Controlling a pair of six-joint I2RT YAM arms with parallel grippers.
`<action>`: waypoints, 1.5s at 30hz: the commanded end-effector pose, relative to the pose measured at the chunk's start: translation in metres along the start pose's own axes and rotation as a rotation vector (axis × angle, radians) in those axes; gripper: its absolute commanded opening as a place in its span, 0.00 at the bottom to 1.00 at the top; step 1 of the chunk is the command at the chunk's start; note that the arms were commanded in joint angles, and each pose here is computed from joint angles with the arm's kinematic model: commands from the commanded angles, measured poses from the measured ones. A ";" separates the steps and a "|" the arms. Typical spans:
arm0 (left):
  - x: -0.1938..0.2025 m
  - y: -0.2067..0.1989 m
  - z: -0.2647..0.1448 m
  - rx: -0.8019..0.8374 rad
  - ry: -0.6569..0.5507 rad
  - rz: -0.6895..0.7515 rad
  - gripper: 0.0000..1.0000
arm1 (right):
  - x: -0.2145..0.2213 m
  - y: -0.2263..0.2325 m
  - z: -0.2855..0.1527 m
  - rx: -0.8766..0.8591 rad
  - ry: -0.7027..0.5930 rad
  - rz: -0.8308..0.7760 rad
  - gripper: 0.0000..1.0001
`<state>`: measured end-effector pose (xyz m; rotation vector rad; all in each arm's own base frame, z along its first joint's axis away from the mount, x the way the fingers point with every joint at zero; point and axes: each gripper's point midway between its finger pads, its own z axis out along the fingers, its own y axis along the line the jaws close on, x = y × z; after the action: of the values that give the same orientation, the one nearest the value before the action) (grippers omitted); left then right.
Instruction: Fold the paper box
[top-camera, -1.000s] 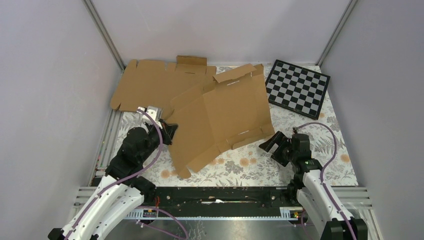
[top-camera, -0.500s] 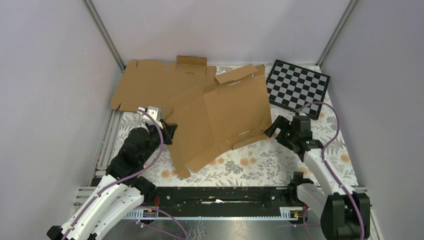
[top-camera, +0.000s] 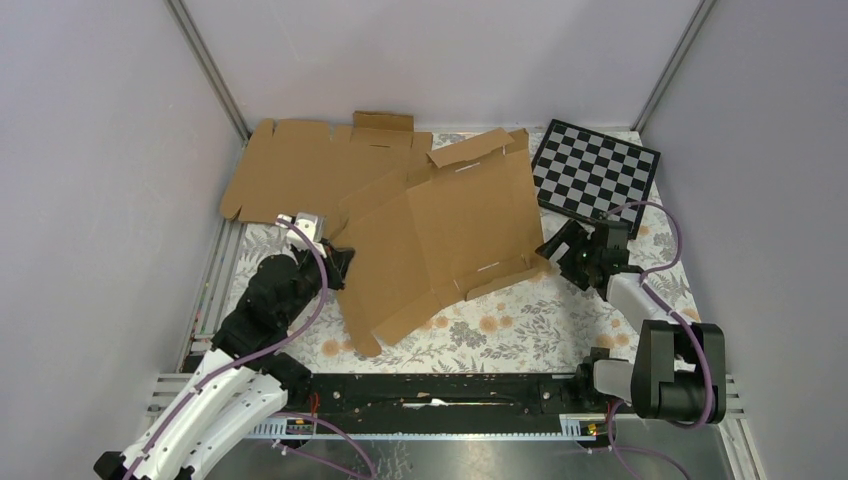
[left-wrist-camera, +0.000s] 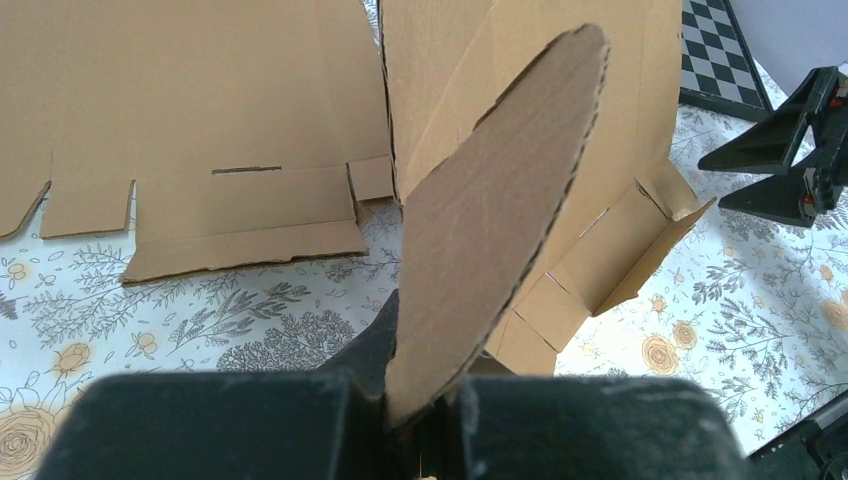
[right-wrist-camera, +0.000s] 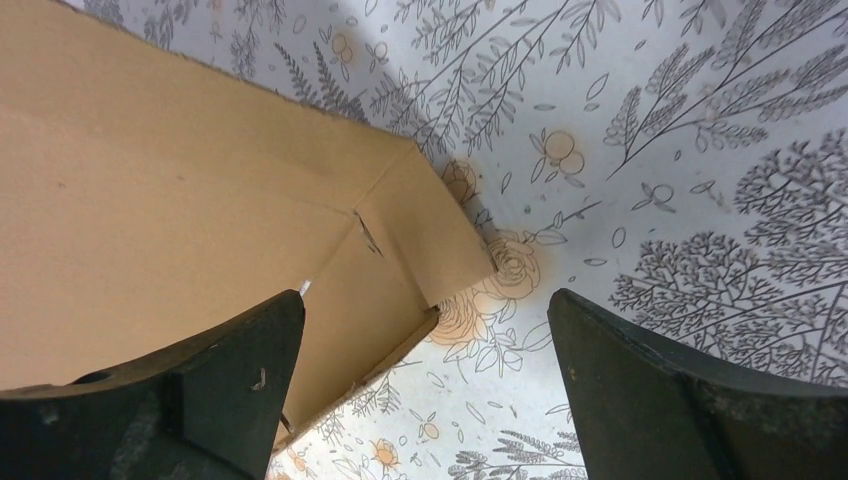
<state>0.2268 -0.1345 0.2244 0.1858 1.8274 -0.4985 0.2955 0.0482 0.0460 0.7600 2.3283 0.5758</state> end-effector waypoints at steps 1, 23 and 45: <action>0.003 -0.005 -0.004 0.042 0.007 0.037 0.00 | -0.027 0.009 -0.001 -0.039 -0.080 -0.040 1.00; 0.008 -0.007 0.002 0.051 0.026 0.036 0.00 | 0.003 0.023 0.016 -0.242 0.051 -0.040 0.68; -0.031 -0.027 -0.003 0.127 -0.063 0.031 0.00 | 0.010 0.066 -0.028 -0.398 0.049 -0.080 0.00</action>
<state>0.2215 -0.1431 0.2319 0.2214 1.7894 -0.5621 0.2975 0.0871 0.0763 0.5312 2.2220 0.9341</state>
